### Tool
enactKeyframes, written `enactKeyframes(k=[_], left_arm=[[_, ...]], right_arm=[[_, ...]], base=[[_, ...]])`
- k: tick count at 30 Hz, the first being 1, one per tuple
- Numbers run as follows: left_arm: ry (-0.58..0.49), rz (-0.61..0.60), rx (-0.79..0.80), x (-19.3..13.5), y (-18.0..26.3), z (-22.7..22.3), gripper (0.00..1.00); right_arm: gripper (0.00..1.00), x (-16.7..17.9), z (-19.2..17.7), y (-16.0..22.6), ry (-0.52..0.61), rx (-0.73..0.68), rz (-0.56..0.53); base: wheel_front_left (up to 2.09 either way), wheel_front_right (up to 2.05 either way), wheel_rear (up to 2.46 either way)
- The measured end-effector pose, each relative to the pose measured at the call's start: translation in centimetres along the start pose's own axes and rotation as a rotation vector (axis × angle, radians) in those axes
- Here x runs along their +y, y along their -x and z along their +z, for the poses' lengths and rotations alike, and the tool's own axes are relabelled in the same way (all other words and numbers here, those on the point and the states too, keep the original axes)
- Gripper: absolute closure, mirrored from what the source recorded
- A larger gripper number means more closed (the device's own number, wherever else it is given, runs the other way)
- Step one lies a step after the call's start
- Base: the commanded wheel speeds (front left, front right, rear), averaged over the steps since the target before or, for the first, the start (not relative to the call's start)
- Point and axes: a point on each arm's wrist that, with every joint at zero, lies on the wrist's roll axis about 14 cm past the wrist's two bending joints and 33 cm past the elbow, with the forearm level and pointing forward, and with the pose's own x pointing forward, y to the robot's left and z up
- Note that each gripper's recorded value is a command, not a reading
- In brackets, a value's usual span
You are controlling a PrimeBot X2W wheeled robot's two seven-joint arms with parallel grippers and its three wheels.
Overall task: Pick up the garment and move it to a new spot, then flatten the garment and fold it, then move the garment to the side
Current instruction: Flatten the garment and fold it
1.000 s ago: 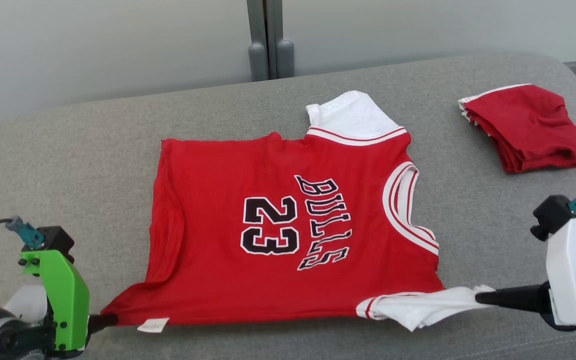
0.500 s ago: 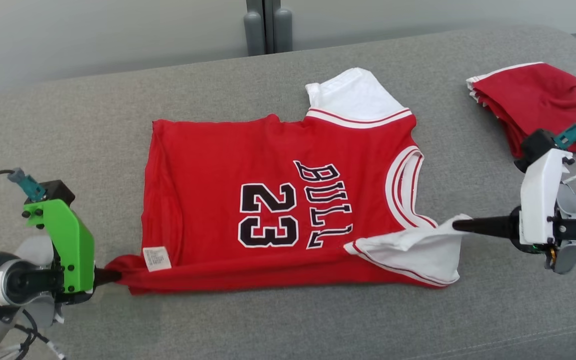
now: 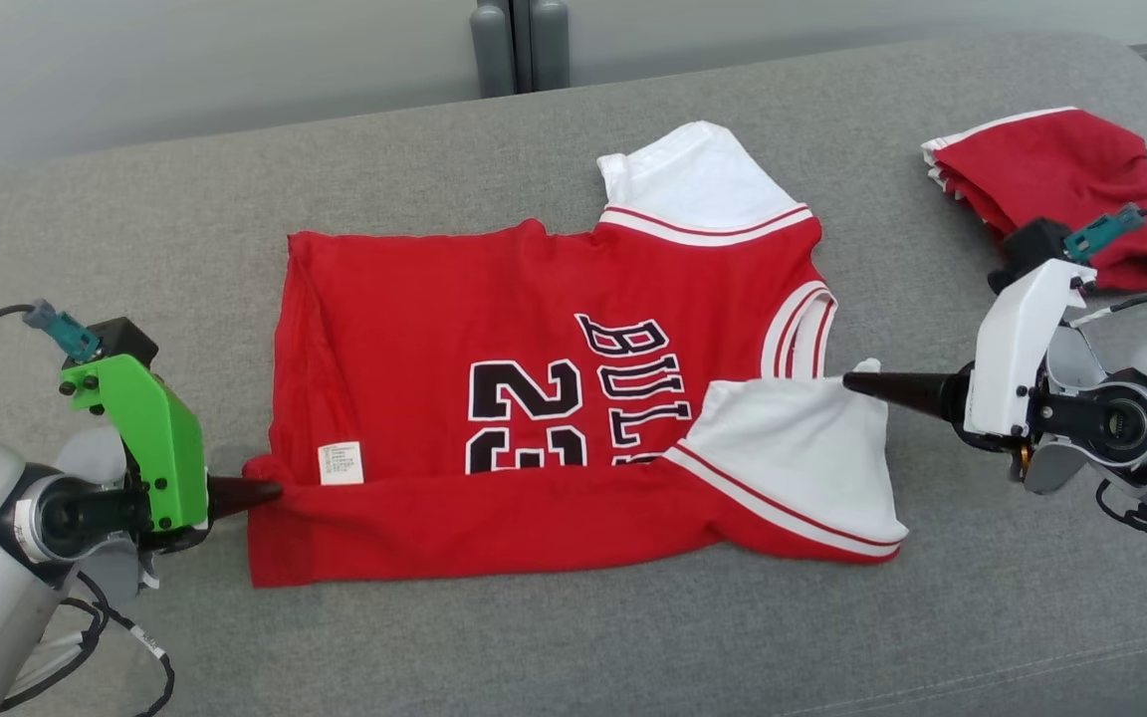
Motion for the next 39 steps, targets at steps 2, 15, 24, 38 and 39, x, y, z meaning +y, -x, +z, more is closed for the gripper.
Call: enactKeyframes(k=[2, 15, 24, 38, 39], left_arm=[[-0.014, -0.016, -0.052, -0.2, 0.6, 0.7, 0.00], [-0.258, 0.029, -0.863, -1.6, 9.2, 7.6, 0.00], [-0.298, 0.154, -1.173, -1.3, 10.9, 5.5, 0.00], [-0.254, 0.266, -1.347, -2.0, 12.5, 0.4, 0.00], [-0.240, 0.273, -1.347, -1.8, 12.3, -0.1, 0.00]], right_arm=[[0.00, 0.4, 1.5, 0.4, 0.024, -0.091, 0.001], [0.00, 3.0, 7.3, 6.2, 0.224, -0.753, 0.038], [0.00, 2.6, 7.8, 10.1, 0.252, -1.076, -0.040], [0.00, 1.8, 0.1, 9.9, 0.265, -1.105, -0.200], [0.00, 1.6, -0.5, 9.6, 0.255, -1.091, -0.209]], base=[[0.00, 0.00, 0.00], [0.00, 0.00, 0.00], [0.00, 0.00, 0.00], [0.00, 0.00, 0.00], [0.00, 0.00, 0.00]])
